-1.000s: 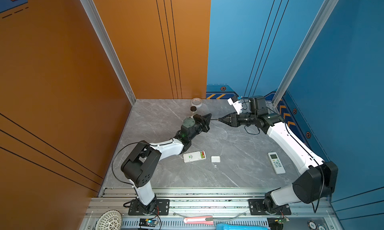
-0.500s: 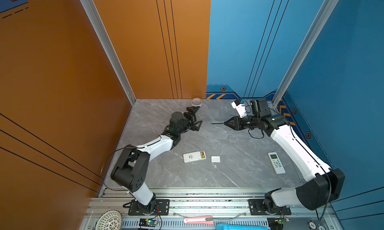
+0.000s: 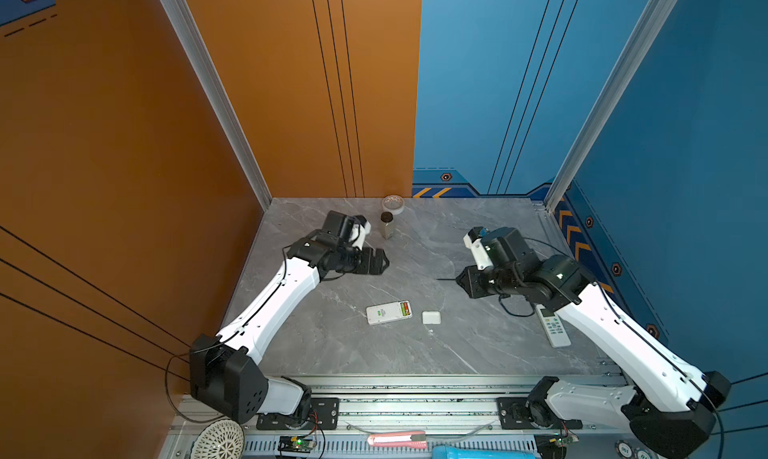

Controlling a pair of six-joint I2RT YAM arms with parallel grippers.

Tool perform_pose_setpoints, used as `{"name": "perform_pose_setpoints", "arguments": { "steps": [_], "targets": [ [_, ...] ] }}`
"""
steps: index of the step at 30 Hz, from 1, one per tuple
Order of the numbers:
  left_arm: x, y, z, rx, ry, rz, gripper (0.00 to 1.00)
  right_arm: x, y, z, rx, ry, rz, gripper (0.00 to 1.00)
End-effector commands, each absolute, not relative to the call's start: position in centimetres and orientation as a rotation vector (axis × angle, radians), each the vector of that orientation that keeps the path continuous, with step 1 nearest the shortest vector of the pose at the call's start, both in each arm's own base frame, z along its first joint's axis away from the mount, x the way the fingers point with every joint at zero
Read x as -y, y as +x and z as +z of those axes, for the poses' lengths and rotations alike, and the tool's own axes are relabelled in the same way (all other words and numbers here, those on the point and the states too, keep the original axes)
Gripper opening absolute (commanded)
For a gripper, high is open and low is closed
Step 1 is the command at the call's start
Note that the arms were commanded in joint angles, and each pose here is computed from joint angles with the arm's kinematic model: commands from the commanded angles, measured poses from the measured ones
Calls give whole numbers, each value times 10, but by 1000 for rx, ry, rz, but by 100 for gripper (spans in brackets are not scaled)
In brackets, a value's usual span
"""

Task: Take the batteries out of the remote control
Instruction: 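Lower the left gripper onto the opened remote while right gripper brings screwdriver over it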

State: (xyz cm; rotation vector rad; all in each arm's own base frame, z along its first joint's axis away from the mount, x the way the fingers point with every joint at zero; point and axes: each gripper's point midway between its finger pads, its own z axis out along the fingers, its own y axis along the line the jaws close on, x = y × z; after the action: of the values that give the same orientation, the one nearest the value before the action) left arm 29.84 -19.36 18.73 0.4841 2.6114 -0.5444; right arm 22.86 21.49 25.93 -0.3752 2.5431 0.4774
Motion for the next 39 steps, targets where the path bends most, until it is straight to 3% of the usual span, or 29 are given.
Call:
{"name": "perform_pose_setpoints", "arguments": {
  "steps": [1, 6, 14, 23, 28, 39],
  "targets": [
    [171, 237, 137, -2681, 1116, -270, 91, -223, 217, 243, -2584, -380, 402, 0],
    [172, 230, 107, -2611, 1288, -235, 90, -244, 199, 215, -2614, -546, 358, 0],
    [154, 234, 64, -2650, 1424, -58, 88, -255, 197, 202, -2629, -556, 361, 0],
    [158, 267, 40, -2578, 1407, 44, 88, -268, 199, 191, -2636, -538, 464, 0],
    [163, 264, 28, -2528, 1432, 18, 87, -274, 197, 181, -2643, -526, 495, 0],
    [175, 257, 20, -2405, 1452, -2, 63, -281, 194, 165, -2669, -552, 442, 0]
  ]
}}
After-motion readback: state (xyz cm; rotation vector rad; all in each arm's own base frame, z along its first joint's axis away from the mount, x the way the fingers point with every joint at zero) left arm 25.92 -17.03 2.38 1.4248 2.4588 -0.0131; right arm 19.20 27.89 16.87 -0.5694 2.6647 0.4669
